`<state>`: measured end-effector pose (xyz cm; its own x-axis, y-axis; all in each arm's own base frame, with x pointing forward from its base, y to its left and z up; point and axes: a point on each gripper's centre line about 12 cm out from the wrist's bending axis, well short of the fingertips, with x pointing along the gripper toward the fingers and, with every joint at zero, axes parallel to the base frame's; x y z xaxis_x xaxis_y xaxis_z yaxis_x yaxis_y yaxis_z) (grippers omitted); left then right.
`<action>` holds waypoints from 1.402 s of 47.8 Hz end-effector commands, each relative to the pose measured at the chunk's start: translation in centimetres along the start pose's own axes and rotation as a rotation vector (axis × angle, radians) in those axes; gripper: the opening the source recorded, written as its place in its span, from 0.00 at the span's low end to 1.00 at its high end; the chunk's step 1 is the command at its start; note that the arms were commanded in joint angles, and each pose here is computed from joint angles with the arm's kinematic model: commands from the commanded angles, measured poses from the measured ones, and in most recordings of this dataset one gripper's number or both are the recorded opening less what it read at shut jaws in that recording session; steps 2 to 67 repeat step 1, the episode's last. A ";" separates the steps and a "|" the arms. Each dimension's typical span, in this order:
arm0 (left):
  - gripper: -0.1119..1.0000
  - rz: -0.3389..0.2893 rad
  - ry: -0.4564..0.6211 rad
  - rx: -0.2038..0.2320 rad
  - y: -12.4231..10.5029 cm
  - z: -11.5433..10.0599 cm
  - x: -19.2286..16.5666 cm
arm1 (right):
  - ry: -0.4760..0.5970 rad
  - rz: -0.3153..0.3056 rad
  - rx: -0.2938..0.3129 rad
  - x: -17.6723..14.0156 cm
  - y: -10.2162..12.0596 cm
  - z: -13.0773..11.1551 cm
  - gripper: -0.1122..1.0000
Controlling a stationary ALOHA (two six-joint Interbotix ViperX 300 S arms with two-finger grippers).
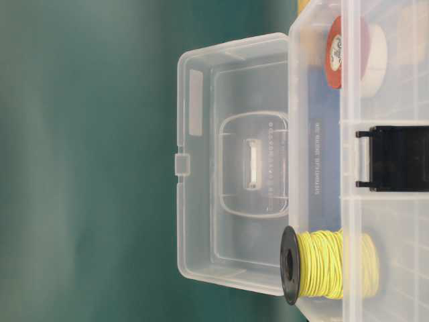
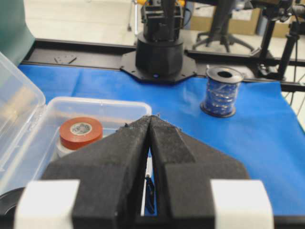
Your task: Pick the screwdriver from the toolbox among several items.
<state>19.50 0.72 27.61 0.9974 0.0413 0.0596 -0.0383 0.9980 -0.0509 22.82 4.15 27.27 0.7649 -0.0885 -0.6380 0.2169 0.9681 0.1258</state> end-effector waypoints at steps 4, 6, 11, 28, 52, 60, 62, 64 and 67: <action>0.10 0.002 -0.014 -0.003 0.0 0.3 0.1 | -0.059 0.036 -0.013 -1.1 -0.9 -1.2 0.80; 0.10 0.002 -0.014 -0.003 0.0 0.3 0.1 | -0.059 0.036 -0.013 -1.1 -0.9 -1.2 0.80; 0.10 0.002 -0.014 -0.003 0.0 0.3 0.1 | -0.059 0.036 -0.013 -1.1 -0.9 -1.2 0.80; 0.10 0.002 -0.014 -0.003 0.0 0.3 0.1 | -0.059 0.036 -0.013 -1.1 -0.9 -1.2 0.80; 0.10 0.002 -0.014 -0.003 0.0 0.3 0.1 | -0.059 0.036 -0.013 -1.1 -0.9 -1.2 0.80; 0.10 0.002 -0.014 -0.003 0.0 0.3 0.1 | -0.059 0.036 -0.013 -1.1 -0.9 -1.2 0.80; 0.10 0.002 -0.014 -0.003 0.0 0.3 0.1 | -0.059 0.036 -0.013 -1.1 -0.9 -1.2 0.80; 0.10 0.002 -0.014 -0.003 0.0 0.3 0.1 | -0.059 0.036 -0.013 -1.1 -0.9 -1.2 0.80; 0.10 0.002 -0.014 -0.003 0.0 0.3 0.1 | -0.059 0.036 -0.013 -1.1 -0.9 -1.2 0.80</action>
